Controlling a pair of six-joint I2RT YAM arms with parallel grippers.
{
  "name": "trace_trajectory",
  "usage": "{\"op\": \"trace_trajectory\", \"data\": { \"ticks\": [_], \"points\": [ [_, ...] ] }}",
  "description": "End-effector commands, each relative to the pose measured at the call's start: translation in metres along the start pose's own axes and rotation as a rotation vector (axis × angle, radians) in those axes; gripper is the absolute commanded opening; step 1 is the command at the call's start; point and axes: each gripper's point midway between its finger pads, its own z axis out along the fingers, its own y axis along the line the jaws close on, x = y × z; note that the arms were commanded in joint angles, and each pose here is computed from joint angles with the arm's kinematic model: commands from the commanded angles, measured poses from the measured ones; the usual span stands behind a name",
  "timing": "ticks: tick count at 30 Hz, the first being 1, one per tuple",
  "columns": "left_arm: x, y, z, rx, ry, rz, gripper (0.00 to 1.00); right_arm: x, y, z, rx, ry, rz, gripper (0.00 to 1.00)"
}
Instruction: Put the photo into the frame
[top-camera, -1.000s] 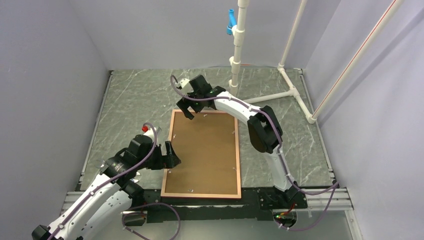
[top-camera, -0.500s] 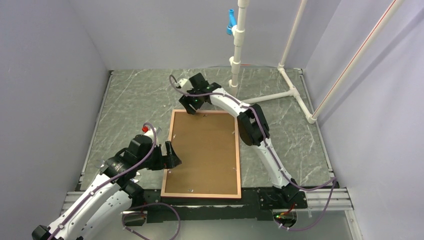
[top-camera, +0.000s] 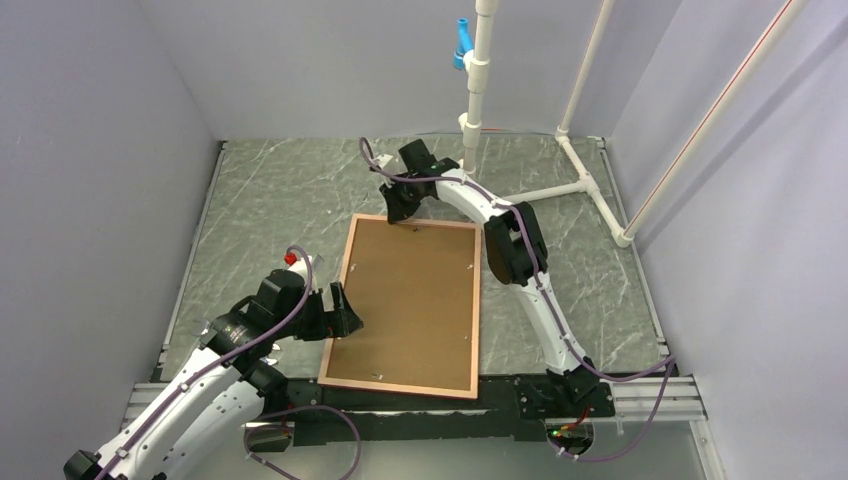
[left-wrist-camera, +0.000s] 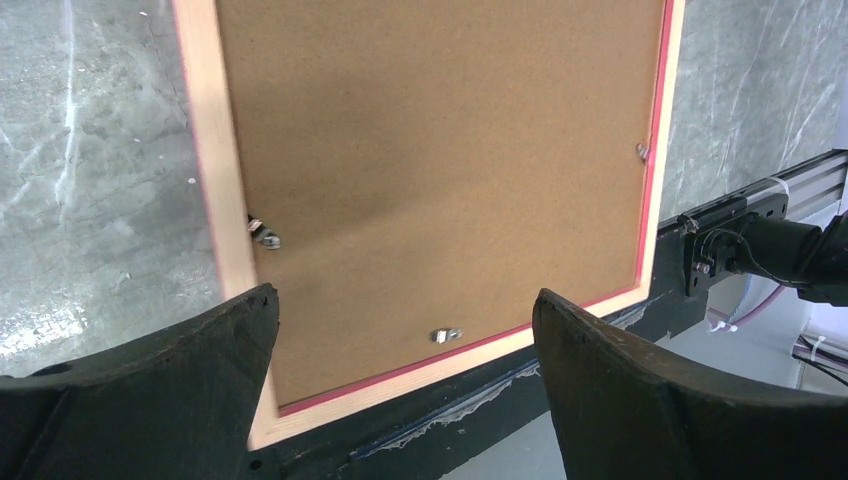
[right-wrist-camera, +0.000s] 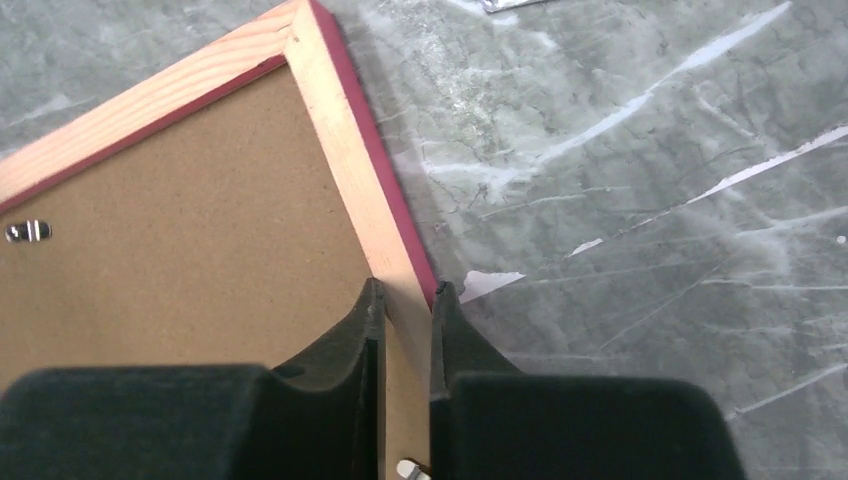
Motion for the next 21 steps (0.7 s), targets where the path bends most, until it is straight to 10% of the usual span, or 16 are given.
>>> {"op": "trace_trajectory", "data": {
  "ticks": [1, 10, 21],
  "points": [
    [-0.004, -0.007, -0.004, 0.022, -0.013, -0.007, 0.99, 0.037, 0.006, 0.001, 0.031, 0.132, 0.046, 0.0],
    [-0.002, -0.005, -0.005, 0.007, -0.003, -0.024, 0.99, 0.011, 0.004, -0.052, 0.209, 0.087, 0.179, 0.0],
    [-0.001, -0.002, -0.005, -0.013, 0.0, -0.052, 0.99, 0.081, 0.038, -0.101, 0.295, 0.131, 0.333, 0.0]
  ]
}}
